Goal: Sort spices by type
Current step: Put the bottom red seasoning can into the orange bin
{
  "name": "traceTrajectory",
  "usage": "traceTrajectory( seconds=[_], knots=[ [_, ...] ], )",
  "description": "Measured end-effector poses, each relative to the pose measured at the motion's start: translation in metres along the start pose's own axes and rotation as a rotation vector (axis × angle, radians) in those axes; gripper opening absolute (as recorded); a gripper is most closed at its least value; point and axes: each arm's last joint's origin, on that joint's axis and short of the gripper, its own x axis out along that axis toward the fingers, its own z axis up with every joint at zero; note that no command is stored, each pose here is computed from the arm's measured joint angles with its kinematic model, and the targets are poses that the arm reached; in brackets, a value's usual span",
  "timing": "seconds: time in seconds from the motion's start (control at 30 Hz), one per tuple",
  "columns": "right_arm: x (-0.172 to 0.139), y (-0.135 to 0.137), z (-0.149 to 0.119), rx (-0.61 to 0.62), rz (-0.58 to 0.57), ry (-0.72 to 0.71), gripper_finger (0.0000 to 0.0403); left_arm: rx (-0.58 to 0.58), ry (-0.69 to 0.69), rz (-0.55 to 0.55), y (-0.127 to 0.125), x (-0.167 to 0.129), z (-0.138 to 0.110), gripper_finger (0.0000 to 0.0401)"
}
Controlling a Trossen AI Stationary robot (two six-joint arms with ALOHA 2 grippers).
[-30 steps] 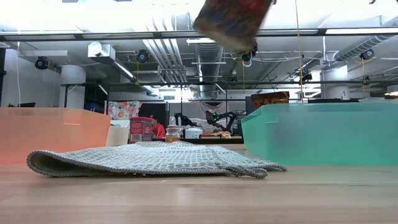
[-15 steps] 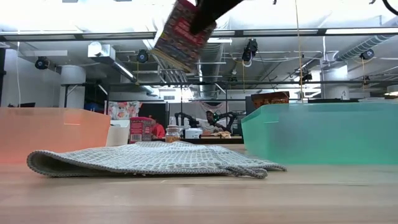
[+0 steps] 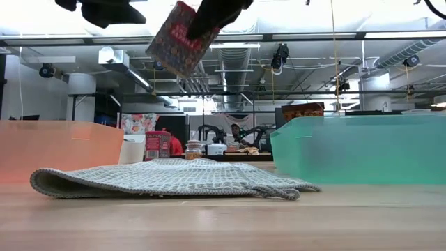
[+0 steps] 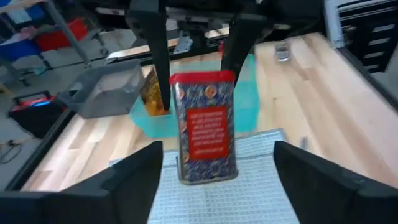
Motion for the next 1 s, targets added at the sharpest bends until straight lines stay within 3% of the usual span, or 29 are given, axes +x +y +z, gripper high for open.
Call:
traceTrajectory(
  seconds=[0.17,0.63,0.87,1.0],
  knots=[
    [0.001,-0.006,0.001,0.015,-0.01,-0.006,0.0206,-0.017,-0.013,0.022,0.0,0.007,0.002,0.0329],
    [0.001,-0.012,0.001,-0.054,-0.016,-0.016,0.0206,-0.053,0.057,0.116,0.007,0.04,-0.009,0.0331],
    [-0.002,-0.013,0.005,-0.047,-0.024,-0.054,0.0206,-0.052,0.072,0.127,0.006,0.047,-0.013,0.0303],
    [-0.002,-0.013,0.006,-0.048,-0.025,-0.055,0.0206,-0.056,0.066,0.125,0.004,0.051,-0.013,0.0238]
  ],
)
